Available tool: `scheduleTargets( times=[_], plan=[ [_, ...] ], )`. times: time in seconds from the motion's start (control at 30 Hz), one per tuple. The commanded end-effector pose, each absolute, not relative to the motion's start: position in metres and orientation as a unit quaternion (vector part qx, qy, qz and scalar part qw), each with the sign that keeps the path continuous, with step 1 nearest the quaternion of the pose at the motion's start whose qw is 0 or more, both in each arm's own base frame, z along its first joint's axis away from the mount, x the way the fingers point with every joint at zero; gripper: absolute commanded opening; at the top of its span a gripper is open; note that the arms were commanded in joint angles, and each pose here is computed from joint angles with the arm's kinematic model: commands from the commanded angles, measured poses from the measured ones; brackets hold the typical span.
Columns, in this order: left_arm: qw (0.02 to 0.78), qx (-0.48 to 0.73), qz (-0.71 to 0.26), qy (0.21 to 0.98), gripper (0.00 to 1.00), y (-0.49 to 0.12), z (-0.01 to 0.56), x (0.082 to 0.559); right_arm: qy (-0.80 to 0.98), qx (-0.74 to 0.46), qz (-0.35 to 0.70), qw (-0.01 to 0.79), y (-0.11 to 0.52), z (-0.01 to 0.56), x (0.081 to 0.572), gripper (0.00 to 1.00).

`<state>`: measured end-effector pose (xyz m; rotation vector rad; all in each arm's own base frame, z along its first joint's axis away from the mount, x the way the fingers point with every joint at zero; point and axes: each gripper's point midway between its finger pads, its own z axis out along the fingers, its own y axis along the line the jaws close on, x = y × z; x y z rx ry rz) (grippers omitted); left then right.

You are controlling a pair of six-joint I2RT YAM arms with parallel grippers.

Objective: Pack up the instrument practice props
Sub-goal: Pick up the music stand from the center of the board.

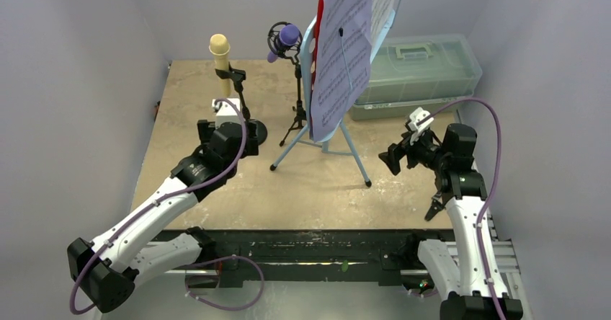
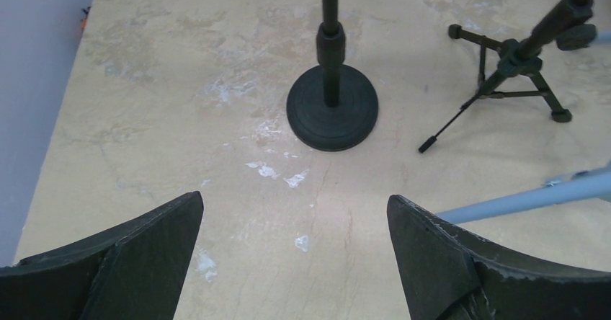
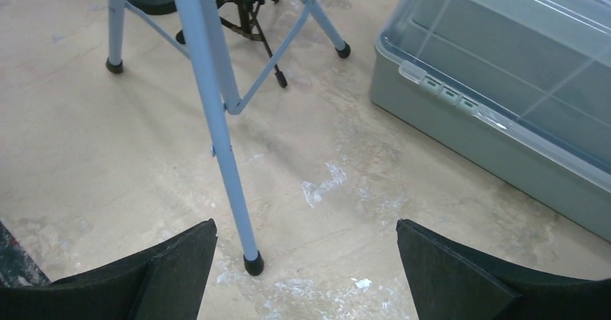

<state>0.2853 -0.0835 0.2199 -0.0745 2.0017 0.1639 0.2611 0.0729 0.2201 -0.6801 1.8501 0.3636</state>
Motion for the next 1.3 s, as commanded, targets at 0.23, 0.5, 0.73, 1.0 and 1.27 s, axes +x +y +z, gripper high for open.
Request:
scheduleTargets(
  times=[0.23, 0.5, 0.73, 1.0, 1.27],
  plan=[
    [0.568, 0.07, -0.116, 0.812, 1.0, -0.15, 0.229, 0.28, 0.739, -0.362, 0.182, 0.539, 0.09, 0.229, 0.244, 0.99],
    [0.578, 0.175, -0.25, 0.757, 1.0, -0.2, 0.256, 0.255, 0.724, -0.39, 0.195, 0.534, 0.097, 0.222, 0.237, 0.99],
    [0.637, 0.211, -0.325, 0.666, 1.0, -0.226, 0.302, 0.249, 0.692, -0.443, 0.22, 0.527, 0.109, 0.209, 0.219, 0.99],
    [0.687, 0.207, -0.325, 0.616, 1.0, -0.231, 0.322, 0.262, 0.679, -0.464, 0.221, 0.525, 0.111, 0.208, 0.214, 0.99],
    [0.712, 0.226, -0.364, 0.557, 1.0, -0.254, 0.341, 0.267, 0.676, -0.469, 0.215, 0.526, 0.11, 0.209, 0.213, 0.99]
  ],
)
